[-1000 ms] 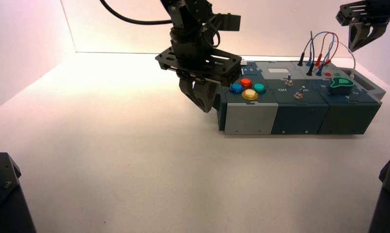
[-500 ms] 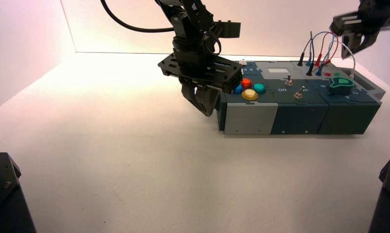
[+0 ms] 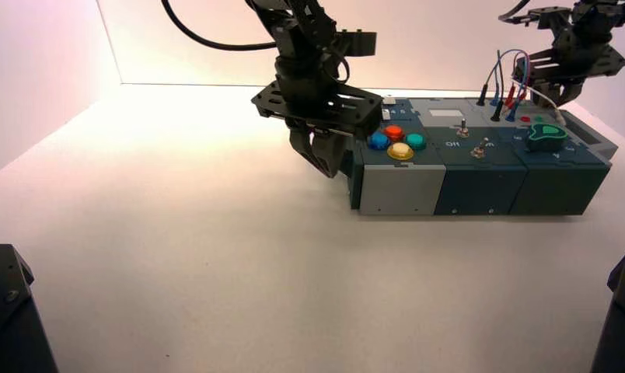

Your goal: Rotate the box clockwise.

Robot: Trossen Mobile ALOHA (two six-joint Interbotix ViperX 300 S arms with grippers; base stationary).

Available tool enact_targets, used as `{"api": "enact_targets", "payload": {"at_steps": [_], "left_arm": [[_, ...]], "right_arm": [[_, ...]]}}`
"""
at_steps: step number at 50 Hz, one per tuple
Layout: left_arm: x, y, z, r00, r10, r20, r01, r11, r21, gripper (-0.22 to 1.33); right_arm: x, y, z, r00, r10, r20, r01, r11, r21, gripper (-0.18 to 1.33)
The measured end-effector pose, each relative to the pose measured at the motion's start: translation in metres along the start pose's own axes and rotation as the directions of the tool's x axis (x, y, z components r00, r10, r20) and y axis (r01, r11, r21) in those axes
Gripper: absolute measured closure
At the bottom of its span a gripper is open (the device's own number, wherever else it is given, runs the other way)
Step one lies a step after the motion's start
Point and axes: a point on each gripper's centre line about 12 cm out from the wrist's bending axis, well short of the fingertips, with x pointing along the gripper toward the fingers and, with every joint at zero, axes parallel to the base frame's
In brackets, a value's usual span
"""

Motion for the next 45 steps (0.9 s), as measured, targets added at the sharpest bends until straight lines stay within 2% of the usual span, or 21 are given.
{"api": "enact_targets", "payload": {"at_steps": [6, 22, 29, 35, 45], "left_arm": [[0.002, 0.004, 0.005, 1.0, 0.003, 0.005, -0.003, 1.0, -0.013, 1.28], [0.006, 0.003, 0.017, 1.0, 0.0, 0.018, 0.0, 1.0, -0.012, 1.28], [0.007, 0.007, 0.019, 1.0, 0.005, 0.021, -0.005, 1.0, -0.02, 1.28], [0.007, 0.018, 0.021, 0.999, 0.013, 0.029, -0.012, 0.999, -0.042, 1.28], [0.005, 0.045, 0.027, 0.998, 0.036, 0.048, -0.031, 0.995, -0.1, 1.28]], "right_arm": [[0.0, 0.0, 0.0, 1.0, 0.0, 0.0, 0.0, 1.0, -0.003, 1.28], [0.001, 0.004, -0.002, 1.0, 0.005, -0.005, -0.005, 0.9999, -0.012, 1.28], [0.0, 0.01, -0.002, 1.0, 0.016, -0.02, -0.017, 0.9984, -0.054, 1.29], [-0.001, 0.016, -0.003, 0.999, 0.026, -0.037, -0.028, 0.9968, -0.075, 1.29], [-0.003, 0.025, -0.007, 0.998, 0.035, -0.048, -0.039, 0.9949, -0.092, 1.28]]}}
